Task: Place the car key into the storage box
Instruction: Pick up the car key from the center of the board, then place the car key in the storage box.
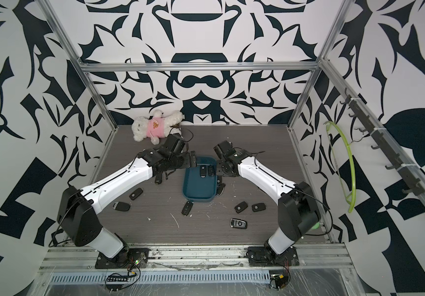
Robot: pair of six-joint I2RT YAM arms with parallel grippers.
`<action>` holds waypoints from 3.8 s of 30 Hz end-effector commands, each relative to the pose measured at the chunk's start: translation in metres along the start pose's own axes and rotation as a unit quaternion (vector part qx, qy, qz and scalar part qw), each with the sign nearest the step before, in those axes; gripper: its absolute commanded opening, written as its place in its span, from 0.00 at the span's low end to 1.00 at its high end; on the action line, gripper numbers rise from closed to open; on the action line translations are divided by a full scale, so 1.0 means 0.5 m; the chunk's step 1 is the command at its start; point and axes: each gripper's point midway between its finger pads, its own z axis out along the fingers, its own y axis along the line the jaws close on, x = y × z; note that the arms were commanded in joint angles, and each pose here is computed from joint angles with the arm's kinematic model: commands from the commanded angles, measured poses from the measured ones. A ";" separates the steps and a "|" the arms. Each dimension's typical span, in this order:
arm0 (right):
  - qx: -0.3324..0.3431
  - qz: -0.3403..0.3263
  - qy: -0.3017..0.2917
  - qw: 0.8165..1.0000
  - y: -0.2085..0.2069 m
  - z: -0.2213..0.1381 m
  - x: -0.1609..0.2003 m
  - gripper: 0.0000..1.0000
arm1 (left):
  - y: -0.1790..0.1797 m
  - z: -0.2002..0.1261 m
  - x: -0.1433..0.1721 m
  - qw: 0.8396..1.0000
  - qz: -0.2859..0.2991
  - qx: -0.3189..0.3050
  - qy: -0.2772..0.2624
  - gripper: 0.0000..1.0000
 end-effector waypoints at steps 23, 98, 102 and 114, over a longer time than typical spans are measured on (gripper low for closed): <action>-0.049 -0.044 0.025 0.998 0.265 0.181 -0.037 0.36 | 0.171 -0.152 0.031 0.994 -0.058 -0.081 -0.055 0.99; 0.067 0.072 -0.052 0.994 -0.068 -0.040 -0.037 0.99 | -0.017 -0.022 0.022 0.997 0.005 0.074 0.019 0.99; 0.096 0.106 -0.048 0.988 -0.161 -0.063 -0.011 0.99 | -0.056 0.004 0.021 0.995 0.019 0.090 0.032 0.99; 0.156 0.185 -0.016 0.970 -0.378 -0.041 0.050 0.99 | -0.128 0.047 0.033 0.991 0.039 0.116 0.057 0.99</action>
